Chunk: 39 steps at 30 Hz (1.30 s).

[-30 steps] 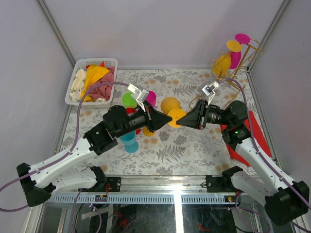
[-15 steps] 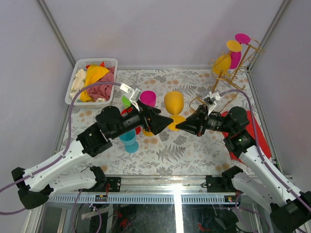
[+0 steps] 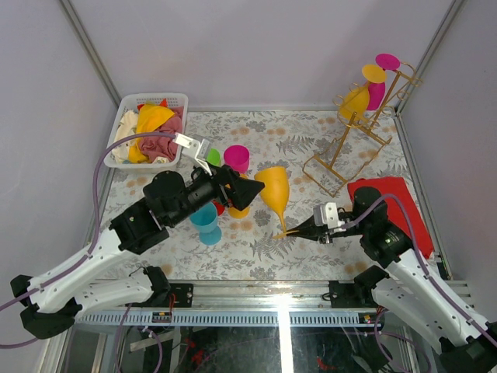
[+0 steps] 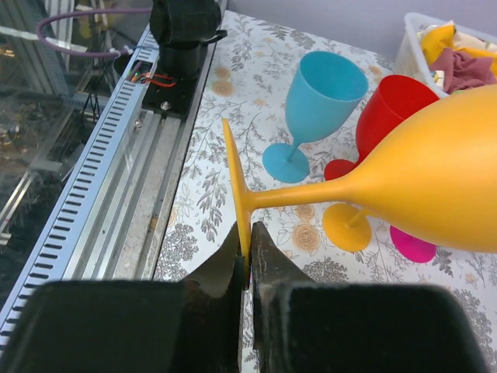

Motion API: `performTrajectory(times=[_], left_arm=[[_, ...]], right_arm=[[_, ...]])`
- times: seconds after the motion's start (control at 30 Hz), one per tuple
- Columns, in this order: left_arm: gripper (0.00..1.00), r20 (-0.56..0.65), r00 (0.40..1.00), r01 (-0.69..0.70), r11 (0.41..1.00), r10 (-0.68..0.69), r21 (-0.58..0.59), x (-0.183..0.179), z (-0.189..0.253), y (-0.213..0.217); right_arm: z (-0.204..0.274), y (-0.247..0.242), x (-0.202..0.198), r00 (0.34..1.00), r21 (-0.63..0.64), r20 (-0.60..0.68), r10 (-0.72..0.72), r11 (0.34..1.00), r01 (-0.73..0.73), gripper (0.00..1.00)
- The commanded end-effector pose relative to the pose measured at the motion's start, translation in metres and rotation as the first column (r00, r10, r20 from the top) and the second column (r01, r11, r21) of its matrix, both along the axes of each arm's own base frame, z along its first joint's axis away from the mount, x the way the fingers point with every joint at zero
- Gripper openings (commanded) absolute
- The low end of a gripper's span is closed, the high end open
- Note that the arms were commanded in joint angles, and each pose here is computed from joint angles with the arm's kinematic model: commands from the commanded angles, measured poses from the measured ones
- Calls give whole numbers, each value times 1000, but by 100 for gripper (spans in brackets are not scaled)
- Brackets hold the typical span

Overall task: Take the wine glass off the wine glass rack
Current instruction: Place the wine glass at the center of the board.

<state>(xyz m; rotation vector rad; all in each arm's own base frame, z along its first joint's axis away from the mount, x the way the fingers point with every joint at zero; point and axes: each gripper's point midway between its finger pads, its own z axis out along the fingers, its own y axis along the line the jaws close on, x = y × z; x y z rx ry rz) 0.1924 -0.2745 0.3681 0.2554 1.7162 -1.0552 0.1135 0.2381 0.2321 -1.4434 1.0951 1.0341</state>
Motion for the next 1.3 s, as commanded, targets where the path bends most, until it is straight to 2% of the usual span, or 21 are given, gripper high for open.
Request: performTrajectory(times=[0.0, 0.1, 0.3, 0.5, 0.63, 1.03, 1.17, 1.27], left_arm=[[100, -15, 999, -45, 999, 45, -8, 5, 11, 5], [100, -74, 994, -79, 996, 82, 49, 11, -1, 5], [100, -159, 987, 9, 998, 1, 57, 12, -10, -9], [100, -180, 959, 214, 976, -217, -39, -5, -5, -29], [100, -186, 932, 305, 951, -311, -61, -17, -5, -38], [99, -251, 907, 338, 940, -337, -41, -20, -20, -42], [95, -257, 882, 402, 915, -395, -29, -27, -23, -48], [89, -269, 863, 439, 898, -428, -20, -30, -26, -51]], right_arm=[[-14, 1, -14, 988, -15, 81, 129, 992, -128, 0], [-22, 1, -21, 984, -21, 48, 174, 985, -173, 0], [-26, -2, -37, 966, -2, 44, 256, 967, -256, 0], [-26, -4, -47, 952, 21, 54, 302, 953, -303, 0], [-21, -5, -48, 950, 27, 91, 300, 953, -303, 0], [-13, -8, -53, 943, 40, 167, 287, 954, -298, 0], [-12, -8, -51, 944, 39, 177, 280, 956, -291, 0], [-12, -8, -50, 945, 36, 178, 275, 958, -285, 0]])
